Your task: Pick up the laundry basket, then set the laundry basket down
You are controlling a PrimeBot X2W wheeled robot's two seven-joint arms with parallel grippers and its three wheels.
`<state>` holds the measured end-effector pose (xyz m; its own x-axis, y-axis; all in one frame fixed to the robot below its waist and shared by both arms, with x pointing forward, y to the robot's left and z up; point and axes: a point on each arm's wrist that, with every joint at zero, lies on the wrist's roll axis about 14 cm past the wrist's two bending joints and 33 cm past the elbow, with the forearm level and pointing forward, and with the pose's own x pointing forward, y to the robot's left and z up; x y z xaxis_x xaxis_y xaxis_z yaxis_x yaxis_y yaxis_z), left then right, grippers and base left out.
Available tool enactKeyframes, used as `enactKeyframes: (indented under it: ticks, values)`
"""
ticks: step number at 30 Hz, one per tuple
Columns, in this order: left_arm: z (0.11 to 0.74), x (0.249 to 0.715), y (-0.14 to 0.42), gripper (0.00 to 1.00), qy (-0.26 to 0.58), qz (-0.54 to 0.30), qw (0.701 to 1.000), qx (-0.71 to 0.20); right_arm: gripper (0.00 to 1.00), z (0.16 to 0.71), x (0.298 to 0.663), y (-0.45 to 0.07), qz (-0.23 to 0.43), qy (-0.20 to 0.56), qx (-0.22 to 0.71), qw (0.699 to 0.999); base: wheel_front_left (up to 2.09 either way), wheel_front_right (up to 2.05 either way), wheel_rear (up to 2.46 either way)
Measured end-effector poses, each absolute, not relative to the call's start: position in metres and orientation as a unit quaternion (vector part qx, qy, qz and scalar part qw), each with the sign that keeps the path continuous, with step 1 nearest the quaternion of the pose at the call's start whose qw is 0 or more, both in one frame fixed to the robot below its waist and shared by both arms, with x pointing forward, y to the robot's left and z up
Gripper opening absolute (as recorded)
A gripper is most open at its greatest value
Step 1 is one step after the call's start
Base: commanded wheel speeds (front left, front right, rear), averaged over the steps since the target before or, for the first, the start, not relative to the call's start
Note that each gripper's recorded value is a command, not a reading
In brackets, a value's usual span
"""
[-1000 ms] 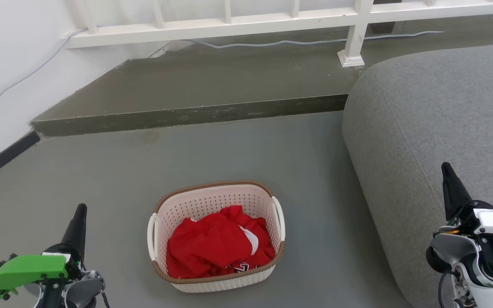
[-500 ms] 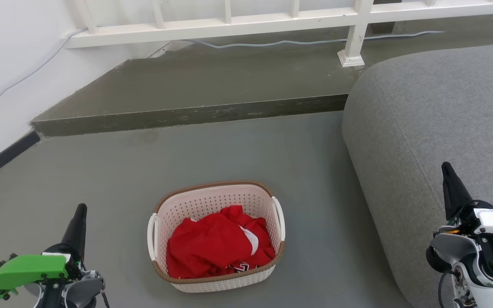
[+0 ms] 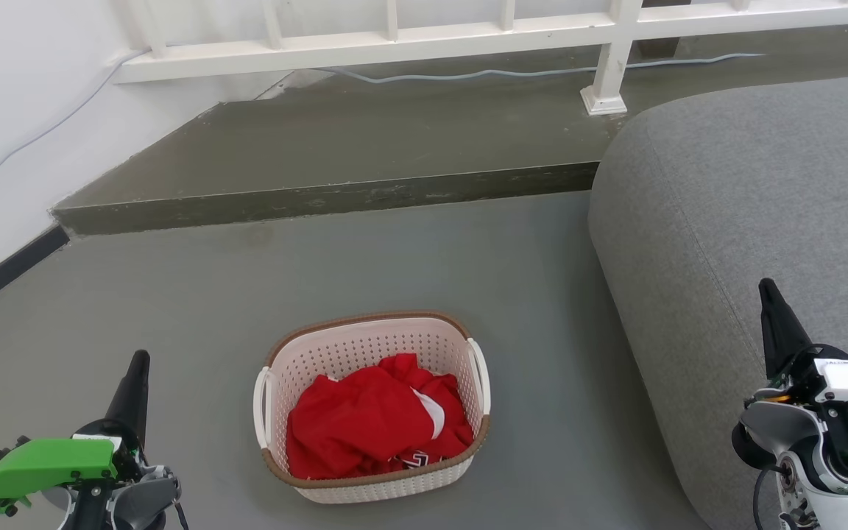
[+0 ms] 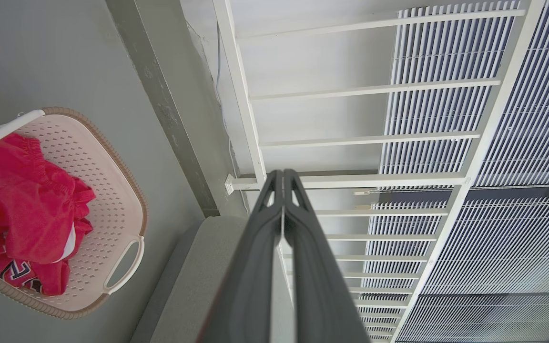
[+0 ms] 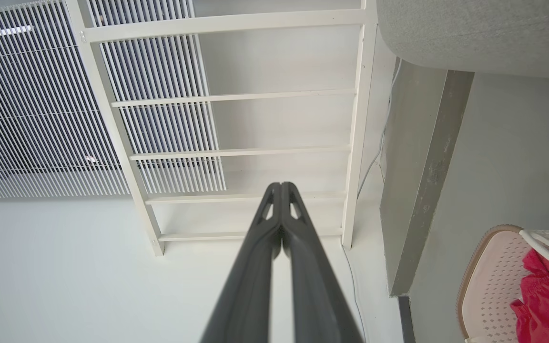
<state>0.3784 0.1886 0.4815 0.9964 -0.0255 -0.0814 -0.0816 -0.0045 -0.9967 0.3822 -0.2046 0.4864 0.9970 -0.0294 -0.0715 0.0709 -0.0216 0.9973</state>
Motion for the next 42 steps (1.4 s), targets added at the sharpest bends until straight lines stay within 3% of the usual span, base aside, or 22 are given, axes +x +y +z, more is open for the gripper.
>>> enactKeyframes:
  ticks: [42]
  values:
    - [0.4816, 0.3784, 0.1885, 0.00, 0.038, 0.020, 0.705, -0.708, 0.00, 0.4867, 0.3822, -0.2045, -0.034, 0.015, 0.714, 0.699, 0.00, 0.00, 0.00]
